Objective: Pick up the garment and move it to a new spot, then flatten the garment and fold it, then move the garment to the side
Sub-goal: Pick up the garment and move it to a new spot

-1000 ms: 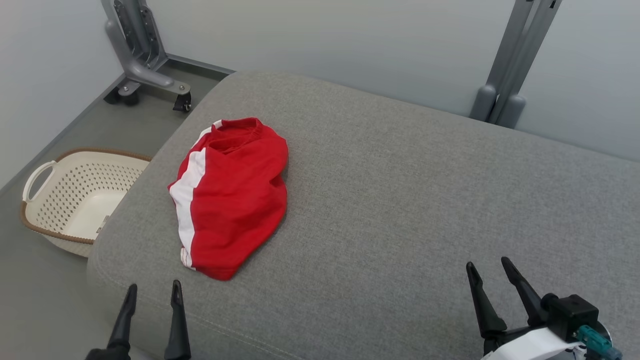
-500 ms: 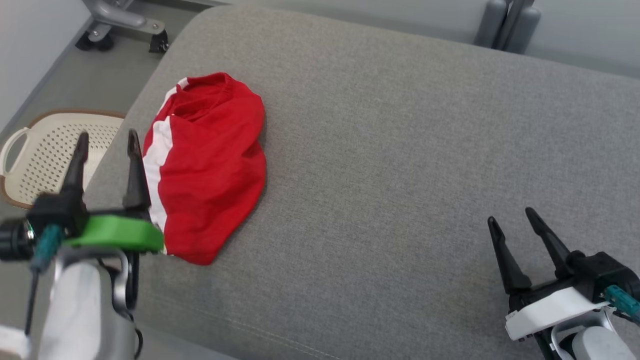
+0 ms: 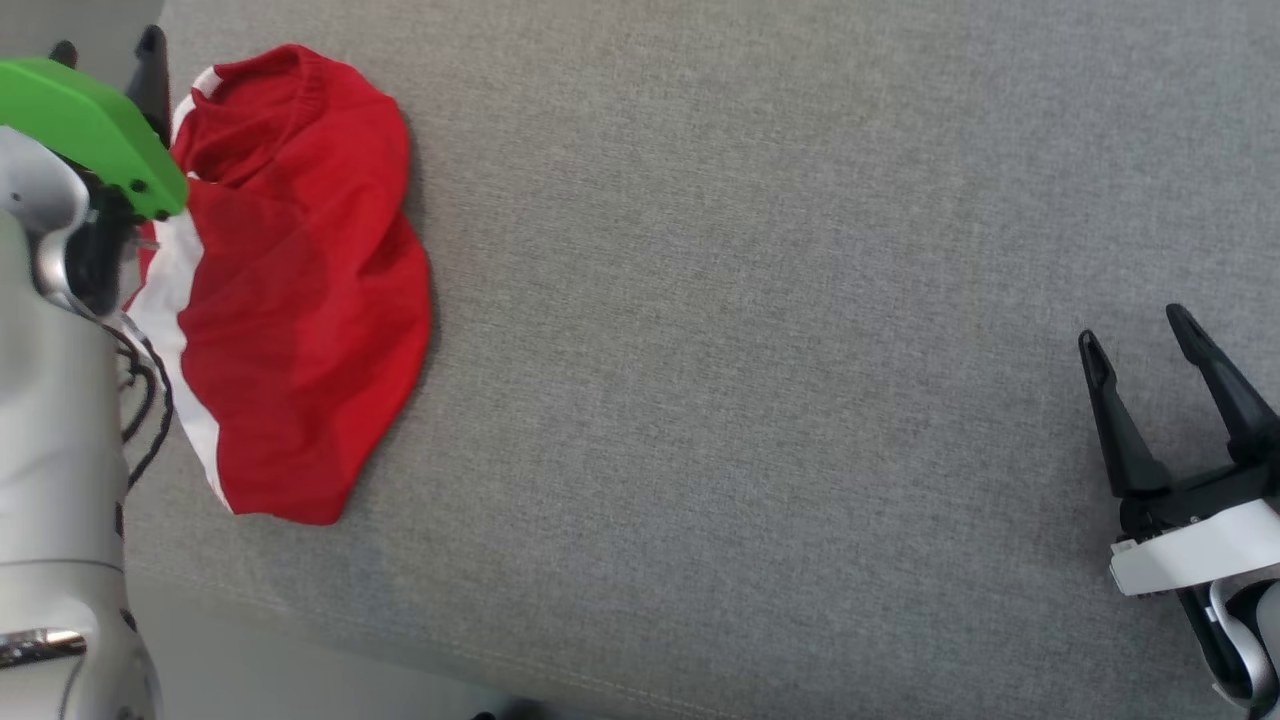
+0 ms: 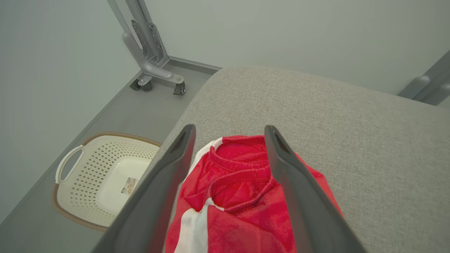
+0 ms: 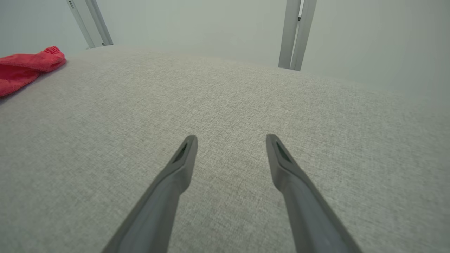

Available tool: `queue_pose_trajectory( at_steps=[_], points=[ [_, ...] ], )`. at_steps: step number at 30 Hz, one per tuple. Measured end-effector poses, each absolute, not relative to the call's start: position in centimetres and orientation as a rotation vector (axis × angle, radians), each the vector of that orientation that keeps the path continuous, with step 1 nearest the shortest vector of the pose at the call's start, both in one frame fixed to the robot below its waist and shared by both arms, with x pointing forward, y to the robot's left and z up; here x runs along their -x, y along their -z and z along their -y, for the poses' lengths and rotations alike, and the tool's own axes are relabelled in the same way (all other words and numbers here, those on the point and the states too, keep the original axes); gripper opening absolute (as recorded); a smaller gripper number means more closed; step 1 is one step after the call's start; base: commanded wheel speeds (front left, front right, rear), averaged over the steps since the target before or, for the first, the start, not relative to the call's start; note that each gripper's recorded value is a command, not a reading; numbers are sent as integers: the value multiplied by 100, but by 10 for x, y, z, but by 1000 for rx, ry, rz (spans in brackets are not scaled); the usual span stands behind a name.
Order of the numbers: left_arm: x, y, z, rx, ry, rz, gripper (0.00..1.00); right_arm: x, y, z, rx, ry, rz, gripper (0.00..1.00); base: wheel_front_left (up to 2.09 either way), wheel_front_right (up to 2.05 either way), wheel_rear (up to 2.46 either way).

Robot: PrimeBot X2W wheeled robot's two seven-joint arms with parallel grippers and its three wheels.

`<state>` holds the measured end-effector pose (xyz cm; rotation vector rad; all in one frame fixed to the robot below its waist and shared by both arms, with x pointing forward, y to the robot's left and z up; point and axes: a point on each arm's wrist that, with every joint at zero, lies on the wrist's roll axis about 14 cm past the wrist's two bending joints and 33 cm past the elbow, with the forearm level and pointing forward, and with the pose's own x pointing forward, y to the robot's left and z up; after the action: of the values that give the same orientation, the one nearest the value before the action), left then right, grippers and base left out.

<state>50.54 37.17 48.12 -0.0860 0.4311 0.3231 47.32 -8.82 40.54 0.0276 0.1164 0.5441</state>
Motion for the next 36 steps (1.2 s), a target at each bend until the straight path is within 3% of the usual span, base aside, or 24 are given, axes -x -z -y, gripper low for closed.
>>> queue_pose_trajectory(
  at_steps=[7,15,16,17,25,31,36],
  points=[
    [-518,-410,-375,179,-382,-663,100,-480,-382,108,-28,-497,-154,100,0,0,0],
    [-520,-352,-366,207,-417,-784,100,-482,-369,131,-16,-440,-174,100,0,0,0],
    [-521,-347,-366,205,-418,-792,37,-482,-368,133,-14,-434,-176,100,0,0,0],
    [-521,-342,-365,210,-419,-800,0,-482,-367,135,-12,-428,-177,100,0,0,0],
    [-544,-357,-364,119,-358,-642,0,-482,-370,140,-26,-391,-172,100,0,0,0],
    [-571,-430,-362,8,-281,-361,0,-477,-387,131,-69,-372,-147,100,0,0,0],
    [-589,-495,-329,-85,-150,-181,0,-475,-416,123,-103,-358,-87,100,0,0,0]
  ],
)
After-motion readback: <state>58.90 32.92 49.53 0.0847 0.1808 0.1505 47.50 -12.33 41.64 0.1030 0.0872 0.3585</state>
